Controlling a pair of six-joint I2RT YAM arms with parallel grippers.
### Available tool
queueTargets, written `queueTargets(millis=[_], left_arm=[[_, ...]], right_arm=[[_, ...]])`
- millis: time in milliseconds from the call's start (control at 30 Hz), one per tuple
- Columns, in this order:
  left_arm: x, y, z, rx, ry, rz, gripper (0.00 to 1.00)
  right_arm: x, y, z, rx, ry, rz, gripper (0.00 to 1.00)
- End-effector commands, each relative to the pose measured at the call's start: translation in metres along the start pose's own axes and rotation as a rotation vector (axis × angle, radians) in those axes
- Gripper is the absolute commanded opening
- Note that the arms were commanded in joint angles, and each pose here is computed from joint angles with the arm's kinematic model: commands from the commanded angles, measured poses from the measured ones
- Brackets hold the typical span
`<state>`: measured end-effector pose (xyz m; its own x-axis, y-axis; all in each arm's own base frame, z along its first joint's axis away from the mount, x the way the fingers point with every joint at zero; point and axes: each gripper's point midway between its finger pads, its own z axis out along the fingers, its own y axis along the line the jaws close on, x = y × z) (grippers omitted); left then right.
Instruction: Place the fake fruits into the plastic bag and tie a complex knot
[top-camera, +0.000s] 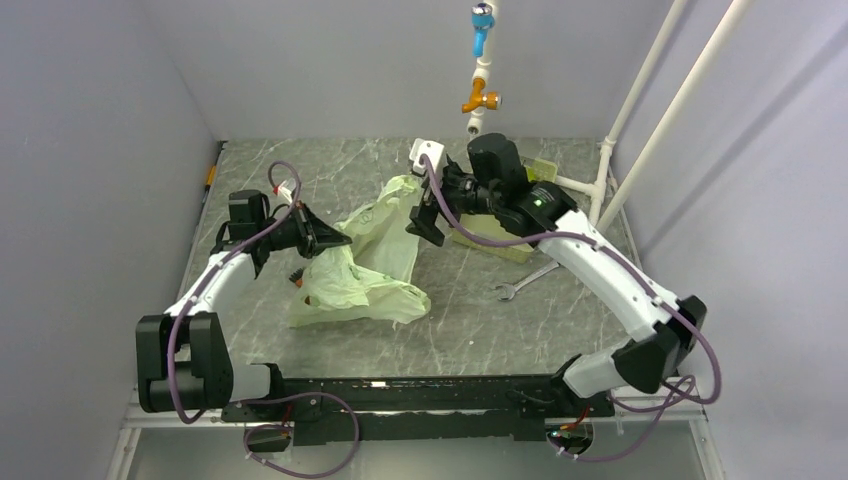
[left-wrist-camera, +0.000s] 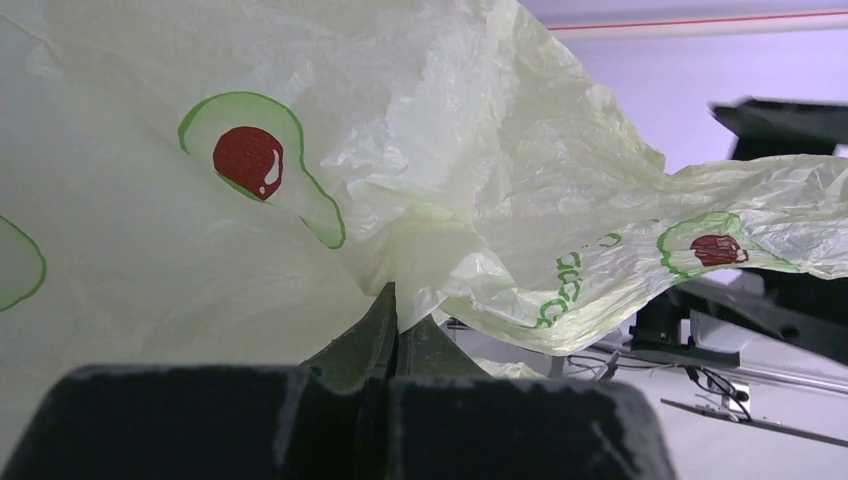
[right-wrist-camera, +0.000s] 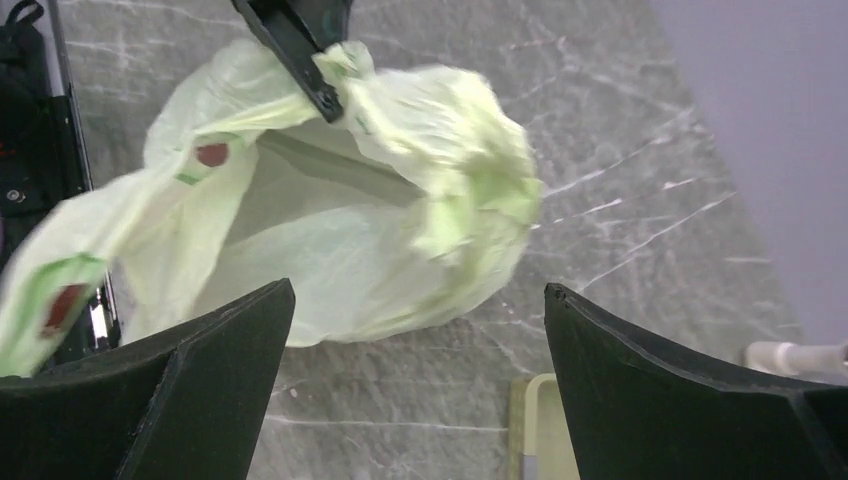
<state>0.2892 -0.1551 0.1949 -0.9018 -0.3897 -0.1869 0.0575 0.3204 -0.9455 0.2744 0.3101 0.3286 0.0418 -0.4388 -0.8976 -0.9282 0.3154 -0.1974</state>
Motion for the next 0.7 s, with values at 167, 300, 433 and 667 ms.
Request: queueTargets(millis=[167, 300, 433, 667], left_arm=[[0.013, -0.038, -0.011, 0.091, 0.061, 0.183, 0.16], [0.003, -0.069, -0.029, 0.056, 0.014, 0.609, 0.86], [-0.003, -0.112, -0.035, 0.055, -0.062, 1.104, 1.0], [0.002, -0.156, 0.001, 0.031, -0.071, 1.562, 1.0]], right_arm=[[-0.03, -0.017, 0.019, -0.081, -0.158, 0.056, 0.02], [-0.035, -0.015, 0.007, -0.14, -0.167, 0.115, 0.0], [-0.039, 0.0, 0.001, -0.208, -0.166, 0.199, 0.0], [-0.048, 0.014, -0.006, -0.287, -0.191, 0.192, 0.0]])
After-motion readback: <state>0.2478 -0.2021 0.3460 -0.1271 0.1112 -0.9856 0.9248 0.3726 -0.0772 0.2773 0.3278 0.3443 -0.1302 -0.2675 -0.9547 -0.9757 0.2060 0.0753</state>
